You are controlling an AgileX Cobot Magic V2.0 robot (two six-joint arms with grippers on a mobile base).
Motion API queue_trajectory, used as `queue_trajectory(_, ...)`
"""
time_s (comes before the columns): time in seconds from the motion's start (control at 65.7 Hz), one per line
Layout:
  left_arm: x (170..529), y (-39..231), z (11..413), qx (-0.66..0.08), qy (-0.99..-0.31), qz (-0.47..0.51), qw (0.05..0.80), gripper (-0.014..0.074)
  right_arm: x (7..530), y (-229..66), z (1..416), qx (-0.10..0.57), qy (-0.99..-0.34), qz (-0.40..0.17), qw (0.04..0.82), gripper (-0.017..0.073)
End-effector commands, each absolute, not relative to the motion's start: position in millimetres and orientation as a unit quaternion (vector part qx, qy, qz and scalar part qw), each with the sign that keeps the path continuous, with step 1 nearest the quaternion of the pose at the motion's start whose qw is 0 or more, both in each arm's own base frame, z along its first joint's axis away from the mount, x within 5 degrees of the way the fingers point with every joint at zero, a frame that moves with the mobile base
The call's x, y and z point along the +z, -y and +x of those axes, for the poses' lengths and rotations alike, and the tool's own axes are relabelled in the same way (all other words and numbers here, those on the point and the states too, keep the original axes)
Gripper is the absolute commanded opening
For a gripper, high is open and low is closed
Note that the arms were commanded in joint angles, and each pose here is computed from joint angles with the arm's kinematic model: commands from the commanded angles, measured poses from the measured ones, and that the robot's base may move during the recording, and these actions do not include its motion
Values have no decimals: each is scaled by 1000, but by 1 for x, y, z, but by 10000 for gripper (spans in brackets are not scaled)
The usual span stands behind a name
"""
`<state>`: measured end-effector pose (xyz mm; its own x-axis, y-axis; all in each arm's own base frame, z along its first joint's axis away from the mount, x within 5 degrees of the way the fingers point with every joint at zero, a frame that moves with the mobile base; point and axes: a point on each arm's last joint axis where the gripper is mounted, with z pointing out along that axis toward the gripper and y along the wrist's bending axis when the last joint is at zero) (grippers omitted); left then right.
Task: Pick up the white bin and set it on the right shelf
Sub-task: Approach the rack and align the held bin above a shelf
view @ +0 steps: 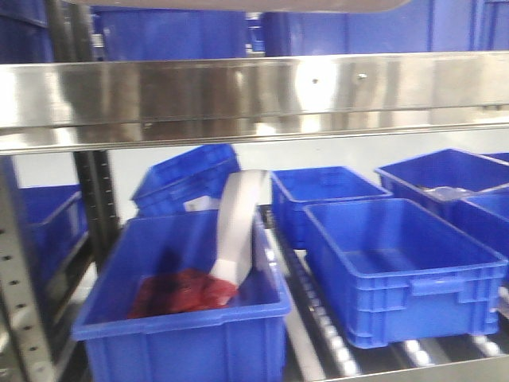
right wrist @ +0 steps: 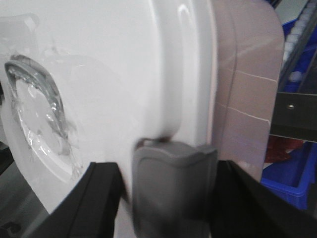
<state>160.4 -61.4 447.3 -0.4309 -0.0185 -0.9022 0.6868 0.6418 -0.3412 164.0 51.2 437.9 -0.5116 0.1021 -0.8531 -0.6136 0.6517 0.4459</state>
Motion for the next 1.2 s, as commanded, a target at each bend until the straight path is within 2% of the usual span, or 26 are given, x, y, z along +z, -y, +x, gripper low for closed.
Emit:
queue_trajectory(0.0,472,72,143,-442,-706,233,502,241,464,-66,142,481,-716,-206,461,414)
queue_trajectory(1.188,471,72,144,-442,-707,232,501,241,464,-65,142,481,-716,-204,463,414)
